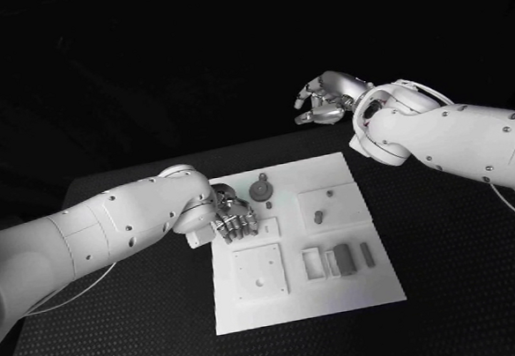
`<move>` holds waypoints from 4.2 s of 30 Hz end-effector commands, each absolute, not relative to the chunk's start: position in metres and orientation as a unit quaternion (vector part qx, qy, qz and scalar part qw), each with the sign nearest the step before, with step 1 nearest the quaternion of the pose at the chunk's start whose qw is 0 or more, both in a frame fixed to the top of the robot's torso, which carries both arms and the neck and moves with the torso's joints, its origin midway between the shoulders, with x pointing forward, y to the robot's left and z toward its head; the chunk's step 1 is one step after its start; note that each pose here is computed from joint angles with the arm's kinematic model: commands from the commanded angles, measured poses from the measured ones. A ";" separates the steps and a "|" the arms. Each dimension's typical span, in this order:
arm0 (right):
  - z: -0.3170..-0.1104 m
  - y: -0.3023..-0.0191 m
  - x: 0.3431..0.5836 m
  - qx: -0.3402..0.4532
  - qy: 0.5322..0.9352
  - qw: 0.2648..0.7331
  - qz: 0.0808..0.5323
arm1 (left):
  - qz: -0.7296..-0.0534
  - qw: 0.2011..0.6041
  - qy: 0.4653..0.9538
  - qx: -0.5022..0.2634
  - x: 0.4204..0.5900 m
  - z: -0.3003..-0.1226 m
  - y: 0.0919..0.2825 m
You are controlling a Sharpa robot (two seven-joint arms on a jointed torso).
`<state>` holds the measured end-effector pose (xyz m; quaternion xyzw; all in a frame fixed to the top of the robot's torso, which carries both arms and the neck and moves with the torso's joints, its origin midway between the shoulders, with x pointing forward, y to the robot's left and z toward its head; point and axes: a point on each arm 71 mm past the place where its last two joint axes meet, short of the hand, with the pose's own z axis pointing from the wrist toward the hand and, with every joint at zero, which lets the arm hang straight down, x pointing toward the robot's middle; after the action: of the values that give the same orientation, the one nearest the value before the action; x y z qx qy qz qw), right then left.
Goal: Assemble the parts on the task board
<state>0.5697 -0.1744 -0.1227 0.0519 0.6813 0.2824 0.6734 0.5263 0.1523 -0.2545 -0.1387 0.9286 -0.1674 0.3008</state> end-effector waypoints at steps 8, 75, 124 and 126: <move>-0.123 -0.173 0.569 0.046 0.685 0.668 0.286 | -0.168 0.296 0.931 -0.133 0.525 -0.257 0.151; -0.124 -0.170 0.568 0.043 0.692 0.660 0.288 | -0.170 0.310 0.927 -0.127 0.524 -0.262 0.143; -0.126 -0.185 0.573 0.055 0.693 0.664 0.277 | -0.110 0.438 0.881 -0.140 0.580 -0.178 0.226; -0.126 -0.184 0.573 0.055 0.693 0.663 0.278 | -0.104 0.441 0.880 -0.139 0.583 -0.179 0.227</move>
<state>0.5731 -0.1856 -0.1256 0.0602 0.6908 0.2738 0.6665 0.5809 0.2275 -0.1805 -0.1609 0.8836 -0.1177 0.4236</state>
